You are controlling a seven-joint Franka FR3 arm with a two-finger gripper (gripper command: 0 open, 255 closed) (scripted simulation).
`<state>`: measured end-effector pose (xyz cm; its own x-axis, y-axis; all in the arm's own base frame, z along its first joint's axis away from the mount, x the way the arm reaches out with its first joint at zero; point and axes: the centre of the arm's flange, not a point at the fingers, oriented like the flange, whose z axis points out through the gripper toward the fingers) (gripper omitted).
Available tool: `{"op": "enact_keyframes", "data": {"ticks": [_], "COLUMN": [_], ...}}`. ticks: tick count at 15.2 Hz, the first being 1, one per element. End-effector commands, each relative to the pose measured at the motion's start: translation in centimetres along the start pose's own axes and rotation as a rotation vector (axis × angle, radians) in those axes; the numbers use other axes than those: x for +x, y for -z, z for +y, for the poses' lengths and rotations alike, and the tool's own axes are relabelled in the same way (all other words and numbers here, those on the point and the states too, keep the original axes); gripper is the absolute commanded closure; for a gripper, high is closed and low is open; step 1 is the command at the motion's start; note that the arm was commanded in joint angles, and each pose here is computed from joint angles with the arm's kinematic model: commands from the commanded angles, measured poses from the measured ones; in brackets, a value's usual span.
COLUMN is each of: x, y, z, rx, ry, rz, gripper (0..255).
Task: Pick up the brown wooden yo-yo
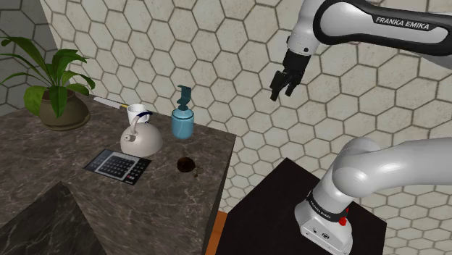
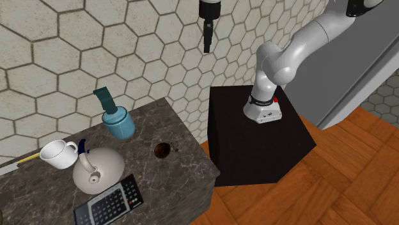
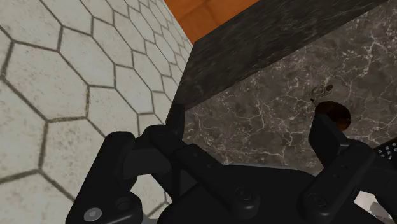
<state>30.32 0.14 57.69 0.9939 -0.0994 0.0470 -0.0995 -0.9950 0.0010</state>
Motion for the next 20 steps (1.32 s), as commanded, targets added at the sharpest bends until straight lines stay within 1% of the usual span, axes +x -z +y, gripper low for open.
{"op": "enact_keyframes", "data": {"ticks": [1, 11, 20], "x": [0.0, 7.2, 12.5], "y": [0.0, -10.0, -19.1], "z": [0.0, -5.2, -11.2], "rx": [0.0, 0.018, 0.033], "ry": [0.0, 0.197, 0.374], "rz": [0.0, -0.035, -0.067], "gripper": [0, 0, 0]}}
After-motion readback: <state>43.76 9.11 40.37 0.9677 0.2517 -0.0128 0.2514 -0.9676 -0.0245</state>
